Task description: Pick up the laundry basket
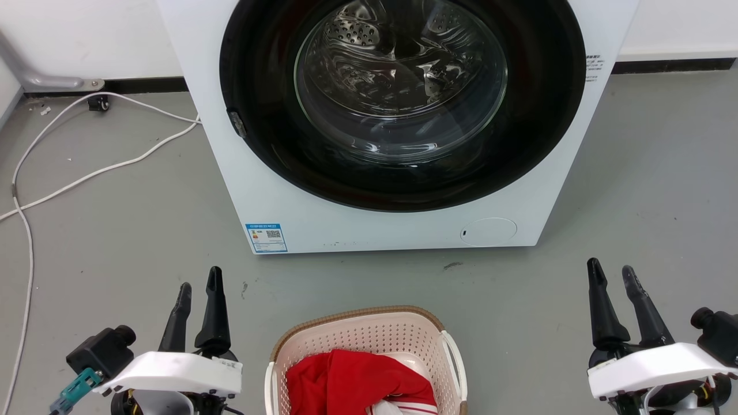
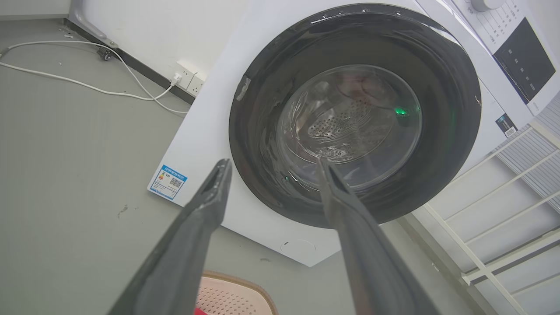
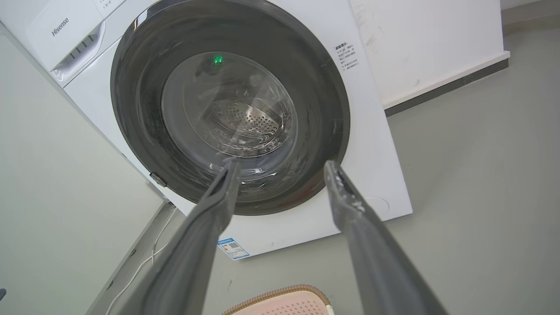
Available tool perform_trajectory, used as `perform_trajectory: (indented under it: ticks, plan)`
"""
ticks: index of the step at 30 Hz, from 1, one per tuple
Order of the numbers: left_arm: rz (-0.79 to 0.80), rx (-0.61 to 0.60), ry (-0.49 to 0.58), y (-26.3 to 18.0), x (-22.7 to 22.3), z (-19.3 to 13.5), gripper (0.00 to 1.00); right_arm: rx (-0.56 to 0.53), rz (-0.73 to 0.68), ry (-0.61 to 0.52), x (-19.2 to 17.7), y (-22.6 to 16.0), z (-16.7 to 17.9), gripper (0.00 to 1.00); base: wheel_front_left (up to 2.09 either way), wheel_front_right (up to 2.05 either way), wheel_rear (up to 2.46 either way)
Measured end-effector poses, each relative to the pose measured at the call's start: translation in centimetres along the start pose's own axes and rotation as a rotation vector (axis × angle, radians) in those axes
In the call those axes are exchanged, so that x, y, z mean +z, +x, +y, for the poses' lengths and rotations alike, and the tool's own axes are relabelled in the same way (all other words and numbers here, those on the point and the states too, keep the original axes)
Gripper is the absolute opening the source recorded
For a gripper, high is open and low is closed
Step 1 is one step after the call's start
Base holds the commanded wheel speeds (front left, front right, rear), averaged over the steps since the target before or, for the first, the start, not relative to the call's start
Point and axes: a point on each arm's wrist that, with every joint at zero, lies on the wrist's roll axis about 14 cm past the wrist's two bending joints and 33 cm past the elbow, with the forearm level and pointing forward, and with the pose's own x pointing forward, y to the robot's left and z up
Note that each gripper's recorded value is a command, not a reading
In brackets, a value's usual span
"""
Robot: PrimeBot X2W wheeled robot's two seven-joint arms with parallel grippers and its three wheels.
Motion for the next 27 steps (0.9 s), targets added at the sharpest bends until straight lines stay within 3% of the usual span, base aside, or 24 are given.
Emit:
perform_trajectory:
  ticks: [27]
  plan:
    - [-0.042, -0.056, 0.328, -0.4, 0.1, -1.1, 1.00, 0.050, -0.050, -0.340, 0.9, -0.5, 0.9, 1.00, 0.00, 0.00, 0.00]
